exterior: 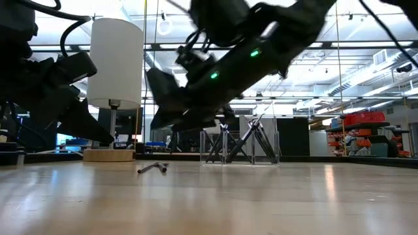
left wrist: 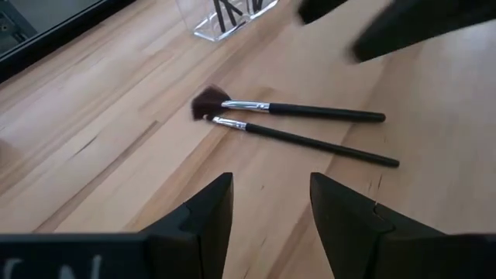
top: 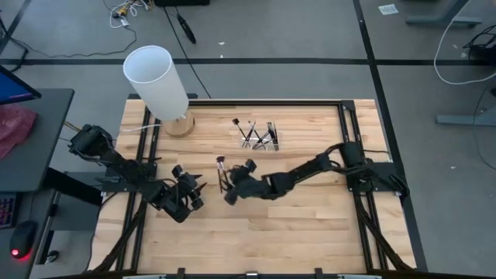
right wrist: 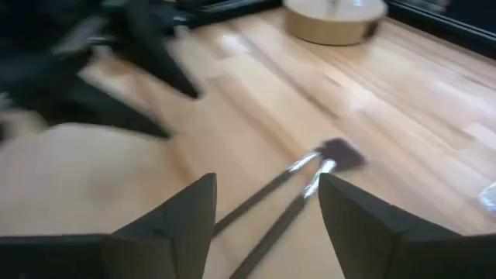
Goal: Put items in baskets/containers
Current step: Put the black highlighter brush into the transparent organizer
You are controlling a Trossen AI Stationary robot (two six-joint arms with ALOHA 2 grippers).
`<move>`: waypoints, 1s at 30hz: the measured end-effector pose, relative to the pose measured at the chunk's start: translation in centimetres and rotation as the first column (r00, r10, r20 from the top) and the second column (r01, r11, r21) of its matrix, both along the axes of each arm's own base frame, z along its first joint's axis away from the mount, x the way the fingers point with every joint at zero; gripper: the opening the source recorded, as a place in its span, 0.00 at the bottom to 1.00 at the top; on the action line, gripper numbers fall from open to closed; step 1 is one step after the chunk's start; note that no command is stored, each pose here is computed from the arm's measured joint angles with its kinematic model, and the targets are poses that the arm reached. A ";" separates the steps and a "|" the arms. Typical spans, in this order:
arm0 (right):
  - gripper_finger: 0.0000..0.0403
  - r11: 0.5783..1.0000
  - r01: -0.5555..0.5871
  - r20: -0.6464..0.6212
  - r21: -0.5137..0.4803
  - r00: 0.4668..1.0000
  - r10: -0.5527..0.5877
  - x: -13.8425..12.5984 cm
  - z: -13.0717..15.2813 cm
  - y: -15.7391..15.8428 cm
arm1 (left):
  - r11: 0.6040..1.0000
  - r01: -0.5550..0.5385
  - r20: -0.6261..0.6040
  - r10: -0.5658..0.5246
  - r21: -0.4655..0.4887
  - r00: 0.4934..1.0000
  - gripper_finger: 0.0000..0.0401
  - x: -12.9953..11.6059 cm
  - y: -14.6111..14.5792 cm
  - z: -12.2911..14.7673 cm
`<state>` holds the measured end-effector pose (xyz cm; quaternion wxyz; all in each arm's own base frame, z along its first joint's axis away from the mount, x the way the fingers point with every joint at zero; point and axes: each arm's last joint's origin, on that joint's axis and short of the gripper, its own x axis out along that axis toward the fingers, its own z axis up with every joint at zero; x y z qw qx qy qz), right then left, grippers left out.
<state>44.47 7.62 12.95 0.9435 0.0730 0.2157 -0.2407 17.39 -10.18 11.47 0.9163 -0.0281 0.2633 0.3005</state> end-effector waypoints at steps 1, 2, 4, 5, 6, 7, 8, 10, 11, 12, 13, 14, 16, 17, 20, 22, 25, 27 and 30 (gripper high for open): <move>0.57 1.000 0.017 -0.005 0.001 1.000 -0.017 0.5 -0.1 -0.4 | 1.000 -0.003 0.003 0.003 -0.004 1.000 0.43 0.0 0.0 0.0; 0.57 0.999 0.033 -0.010 0.004 0.999 -0.033 0.8 -0.3 -0.9 | 1.000 -0.005 0.010 0.005 -0.008 1.000 0.43 0.0 0.0 0.0; 0.56 0.998 0.055 -0.017 0.007 0.998 -0.055 1.4 -0.8 -1.7 | 1.000 -0.008 0.020 0.008 -0.011 1.000 0.43 0.1 0.0 0.1; 0.55 0.998 0.057 -0.017 0.015 0.998 -0.056 1.7 -1.1 -2.0 | 1.000 -0.008 0.023 0.008 -0.012 1.000 0.43 0.1 -0.1 0.1; 0.55 0.998 0.058 -0.029 0.016 0.998 -0.058 1.8 -1.5 -2.3 | 1.000 -0.009 0.025 0.009 -0.010 1.000 0.43 0.1 -0.1 0.1; 0.54 0.998 0.064 -0.041 0.014 0.997 -0.063 1.9 -1.9 -2.6 | 1.000 -0.011 0.028 0.011 -0.007 1.000 0.43 0.1 -0.1 0.1; 0.53 0.998 0.067 -0.041 0.023 0.997 -0.066 2.1 -2.3 -2.9 | 1.000 -0.011 0.029 0.011 -0.007 1.000 0.43 0.1 -0.1 0.1; 0.52 0.996 0.079 -0.056 0.045 0.995 -0.076 2.1 -2.9 -3.4 | 1.000 -0.013 0.033 0.013 -0.002 0.999 0.43 0.1 0.0 0.1; 0.51 0.995 0.077 -0.058 0.061 0.996 -0.073 2.2 -3.2 -3.6 | 1.000 -0.013 0.035 0.013 -0.002 0.999 0.43 0.1 -0.1 0.1; 0.50 0.994 0.071 -0.060 0.079 0.996 -0.067 2.2 -3.6 -3.8 | 1.000 -0.013 0.035 0.014 -0.002 0.999 0.43 0.1 -0.1 0.1; 0.49 0.994 0.066 -0.081 0.090 0.995 -0.059 2.2 -3.9 -4.1 | 1.000 -0.014 0.037 0.014 -0.002 0.999 0.43 0.1 -0.1 0.1; 0.48 0.994 0.058 -0.093 0.097 0.994 -0.049 2.2 -4.4 -4.2 | 1.000 -0.016 0.041 0.016 -0.001 0.999 0.43 0.2 -0.1 0.2; 0.46 0.993 0.045 -0.103 0.108 0.994 -0.034 2.2 -4.7 -4.4 | 1.000 -0.017 0.046 0.017 0.000 0.999 0.43 0.2 -0.1 0.2; 0.45 0.993 0.042 -0.112 0.110 0.993 -0.029 2.2 -4.8 -4.4 | 1.000 -0.017 0.048 0.017 -0.001 0.999 0.43 0.2 -0.1 0.2; 0.40 0.995 0.041 -0.170 0.089 0.985 -0.025 1.9 -5.0 -4.6 | 1.000 -0.017 0.050 0.017 -0.002 0.999 0.43 0.2 -0.1 0.2; 0.35 0.996 0.036 -0.219 0.081 0.975 -0.017 1.6 -5.2 -4.6 | 1.000 -0.017 0.052 0.018 -0.004 0.999 0.43 0.2 -0.1 0.2; 0.25 0.996 0.012 -0.280 0.087 0.960 0.013 1.1 -5.7 -4.5 | 1.000 -0.017 0.052 0.017 -0.005 0.998 0.43 0.2 -0.1 0.2; 0.18 0.994 -0.017 -0.302 0.109 0.952 0.049 0.4 -6.3 -4.6 | 1.000 -0.017 0.052 0.018 -0.005 0.998 0.43 0.2 -0.1 0.2; 0.06 0.991 -0.021 -0.278 0.133 0.959 0.057 -0.2 -7.0 -4.6 | 1.000 -0.017 0.052 0.018 -0.005 0.998 0.43 0.2 -0.1 0.2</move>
